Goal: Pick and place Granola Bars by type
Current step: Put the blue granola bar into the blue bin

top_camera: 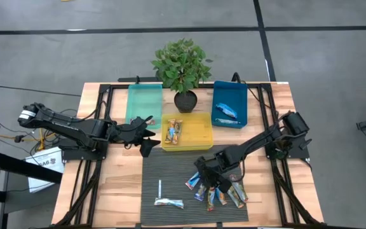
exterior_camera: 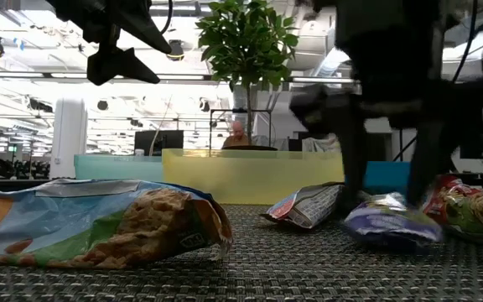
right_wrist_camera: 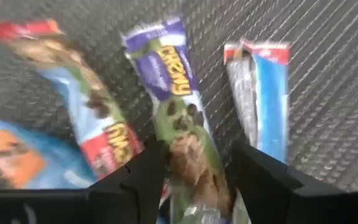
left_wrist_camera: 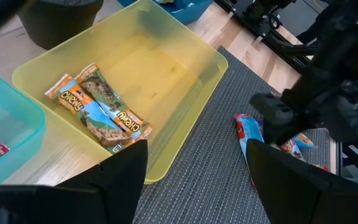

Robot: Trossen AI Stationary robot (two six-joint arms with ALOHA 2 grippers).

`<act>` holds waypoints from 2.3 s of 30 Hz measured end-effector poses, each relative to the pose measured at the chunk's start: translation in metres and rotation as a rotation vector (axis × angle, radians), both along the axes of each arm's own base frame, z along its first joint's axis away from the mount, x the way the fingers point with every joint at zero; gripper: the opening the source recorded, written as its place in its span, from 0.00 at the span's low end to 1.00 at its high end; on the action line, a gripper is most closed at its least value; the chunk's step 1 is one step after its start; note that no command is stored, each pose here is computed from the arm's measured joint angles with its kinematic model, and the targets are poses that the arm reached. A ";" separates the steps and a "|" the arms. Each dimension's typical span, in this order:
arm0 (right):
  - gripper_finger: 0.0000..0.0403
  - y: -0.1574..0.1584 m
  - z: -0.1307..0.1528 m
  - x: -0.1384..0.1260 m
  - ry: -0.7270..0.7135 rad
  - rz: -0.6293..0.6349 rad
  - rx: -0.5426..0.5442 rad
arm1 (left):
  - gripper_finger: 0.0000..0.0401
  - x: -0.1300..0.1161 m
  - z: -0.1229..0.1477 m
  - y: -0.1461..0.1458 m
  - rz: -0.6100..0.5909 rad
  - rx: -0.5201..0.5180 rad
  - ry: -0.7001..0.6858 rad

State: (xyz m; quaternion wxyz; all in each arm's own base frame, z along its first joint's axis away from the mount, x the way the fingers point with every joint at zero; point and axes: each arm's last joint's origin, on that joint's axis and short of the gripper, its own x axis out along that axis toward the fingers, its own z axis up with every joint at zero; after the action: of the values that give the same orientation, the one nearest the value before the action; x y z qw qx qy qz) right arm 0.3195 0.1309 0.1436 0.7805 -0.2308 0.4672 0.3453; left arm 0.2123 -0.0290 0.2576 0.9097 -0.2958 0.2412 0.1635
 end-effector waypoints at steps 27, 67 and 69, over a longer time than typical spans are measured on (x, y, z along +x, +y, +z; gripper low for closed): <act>0.17 -0.001 -0.015 0.008 0.069 -0.089 0.004 | 0.66 0.002 -0.005 -0.001 0.003 -0.027 0.029; 0.16 -0.082 0.147 -0.007 -0.130 -0.502 0.149 | 0.66 0.003 -0.003 -0.002 -0.022 -0.003 0.010; 0.16 -0.092 0.154 -0.013 -0.140 -0.544 0.126 | 0.66 0.003 -0.003 -0.002 -0.021 -0.003 0.009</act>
State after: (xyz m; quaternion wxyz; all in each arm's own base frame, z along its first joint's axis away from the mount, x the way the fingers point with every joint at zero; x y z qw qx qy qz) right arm 0.3062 0.0390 0.2974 0.8876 -0.0715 0.4345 0.1350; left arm 0.2157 -0.0306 0.2549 0.9099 -0.2940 0.2485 0.1547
